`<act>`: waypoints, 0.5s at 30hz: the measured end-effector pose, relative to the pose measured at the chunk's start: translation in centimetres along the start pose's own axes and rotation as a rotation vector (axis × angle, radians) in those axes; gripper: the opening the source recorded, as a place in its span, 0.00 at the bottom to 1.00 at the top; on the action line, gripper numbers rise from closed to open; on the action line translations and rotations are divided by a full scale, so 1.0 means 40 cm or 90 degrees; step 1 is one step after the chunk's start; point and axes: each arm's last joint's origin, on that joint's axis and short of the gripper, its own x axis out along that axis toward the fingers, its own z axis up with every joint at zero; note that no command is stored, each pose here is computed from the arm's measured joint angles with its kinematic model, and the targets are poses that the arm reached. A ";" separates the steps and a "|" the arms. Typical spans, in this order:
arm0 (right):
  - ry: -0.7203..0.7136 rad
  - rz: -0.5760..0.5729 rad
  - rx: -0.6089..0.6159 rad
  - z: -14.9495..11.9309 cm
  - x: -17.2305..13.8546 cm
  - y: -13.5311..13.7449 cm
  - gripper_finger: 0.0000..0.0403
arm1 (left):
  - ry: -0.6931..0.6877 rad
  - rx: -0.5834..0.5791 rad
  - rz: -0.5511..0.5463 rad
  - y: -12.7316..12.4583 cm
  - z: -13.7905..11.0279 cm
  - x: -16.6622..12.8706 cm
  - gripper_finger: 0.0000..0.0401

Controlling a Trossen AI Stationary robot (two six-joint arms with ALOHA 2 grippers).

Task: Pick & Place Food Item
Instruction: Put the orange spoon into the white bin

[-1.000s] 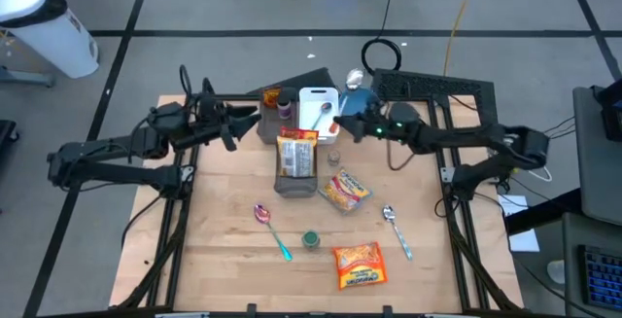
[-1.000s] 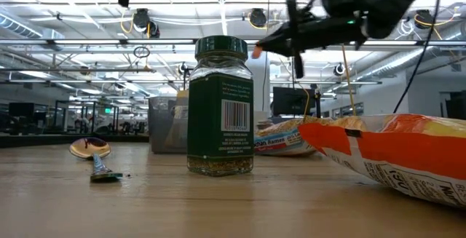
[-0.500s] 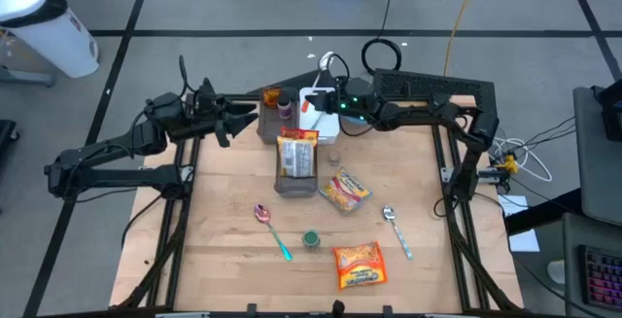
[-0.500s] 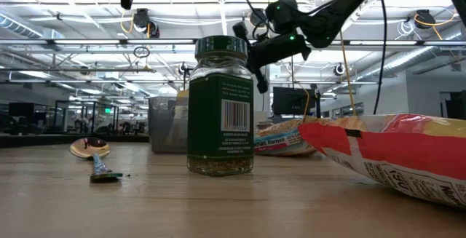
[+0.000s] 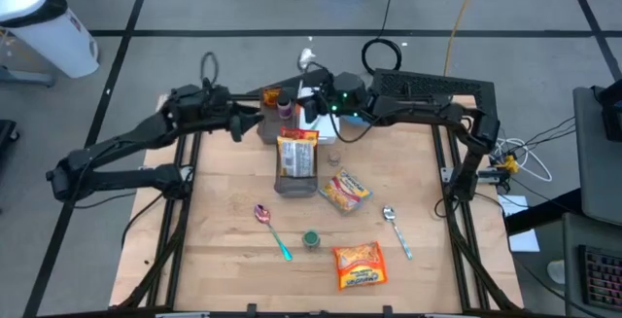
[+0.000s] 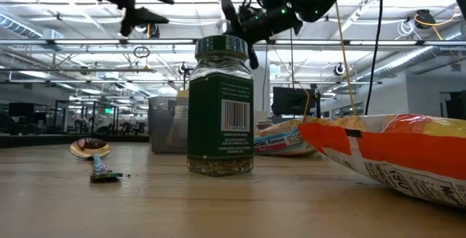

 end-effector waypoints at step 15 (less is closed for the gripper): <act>0.007 0.221 -0.024 -0.031 -0.001 0.131 0.00 | -0.004 0.029 -0.092 0.016 0.052 0.120 0.59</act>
